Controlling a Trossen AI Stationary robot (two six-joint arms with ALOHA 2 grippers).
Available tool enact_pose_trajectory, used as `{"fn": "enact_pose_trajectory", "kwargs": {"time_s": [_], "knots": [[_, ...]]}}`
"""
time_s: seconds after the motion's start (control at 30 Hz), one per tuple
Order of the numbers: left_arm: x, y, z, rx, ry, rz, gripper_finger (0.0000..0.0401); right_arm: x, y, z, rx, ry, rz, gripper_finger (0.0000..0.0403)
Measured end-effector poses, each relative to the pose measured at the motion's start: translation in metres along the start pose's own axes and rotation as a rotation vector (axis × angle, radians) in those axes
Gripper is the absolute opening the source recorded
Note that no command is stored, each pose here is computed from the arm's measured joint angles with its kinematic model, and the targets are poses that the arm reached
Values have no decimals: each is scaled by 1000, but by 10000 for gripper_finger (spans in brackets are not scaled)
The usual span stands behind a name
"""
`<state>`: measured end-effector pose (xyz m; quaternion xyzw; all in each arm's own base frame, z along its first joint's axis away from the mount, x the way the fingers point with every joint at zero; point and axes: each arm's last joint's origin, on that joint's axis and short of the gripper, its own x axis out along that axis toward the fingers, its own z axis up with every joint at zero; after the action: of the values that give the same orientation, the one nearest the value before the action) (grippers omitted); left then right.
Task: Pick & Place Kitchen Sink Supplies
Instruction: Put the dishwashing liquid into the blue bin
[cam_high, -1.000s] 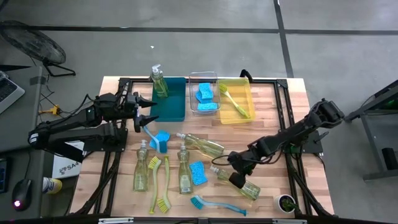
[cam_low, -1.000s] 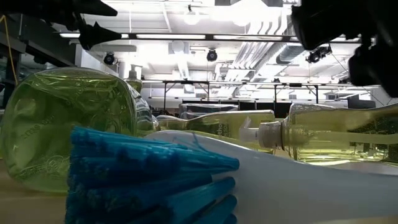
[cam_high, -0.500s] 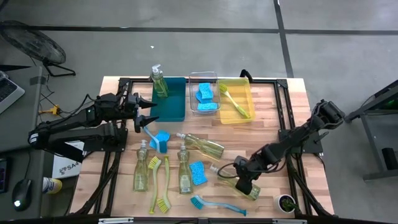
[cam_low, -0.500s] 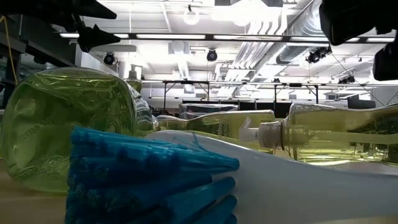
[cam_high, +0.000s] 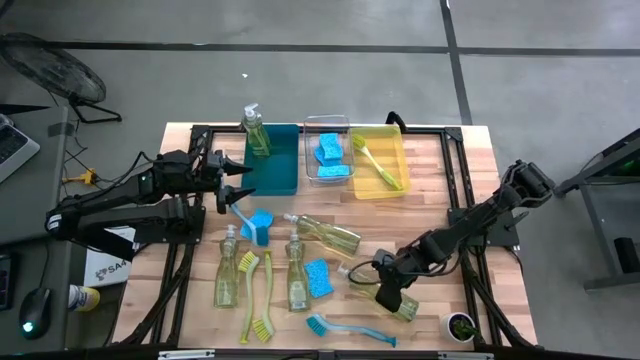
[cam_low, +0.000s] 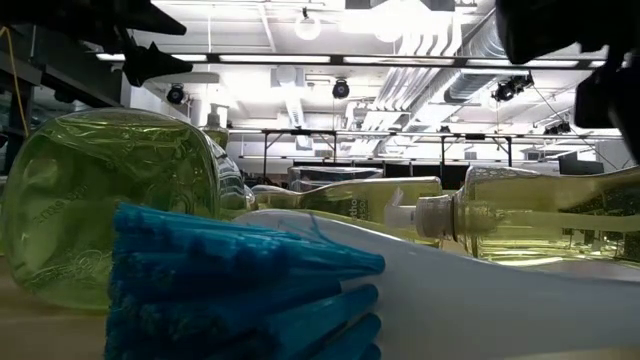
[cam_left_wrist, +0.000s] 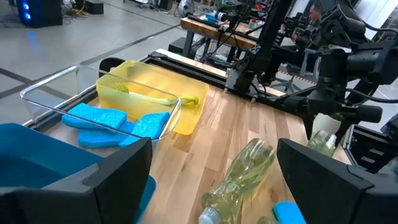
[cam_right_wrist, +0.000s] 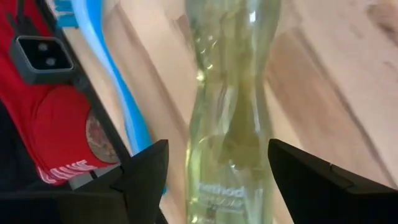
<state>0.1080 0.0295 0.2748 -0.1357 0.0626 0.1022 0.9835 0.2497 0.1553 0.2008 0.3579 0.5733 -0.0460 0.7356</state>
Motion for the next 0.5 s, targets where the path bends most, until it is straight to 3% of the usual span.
{"fn": "enact_pose_trajectory", "kwargs": {"time_s": [0.3, 0.5], "knots": [[0, 0, -1, 3, 11, 3, 339, -2, -16, 6, 57, 31, -120, 268], [0, 1, -2, 4, 23, 9, 339, -19, 4, 2, 30, -6, -151, 268]]}}
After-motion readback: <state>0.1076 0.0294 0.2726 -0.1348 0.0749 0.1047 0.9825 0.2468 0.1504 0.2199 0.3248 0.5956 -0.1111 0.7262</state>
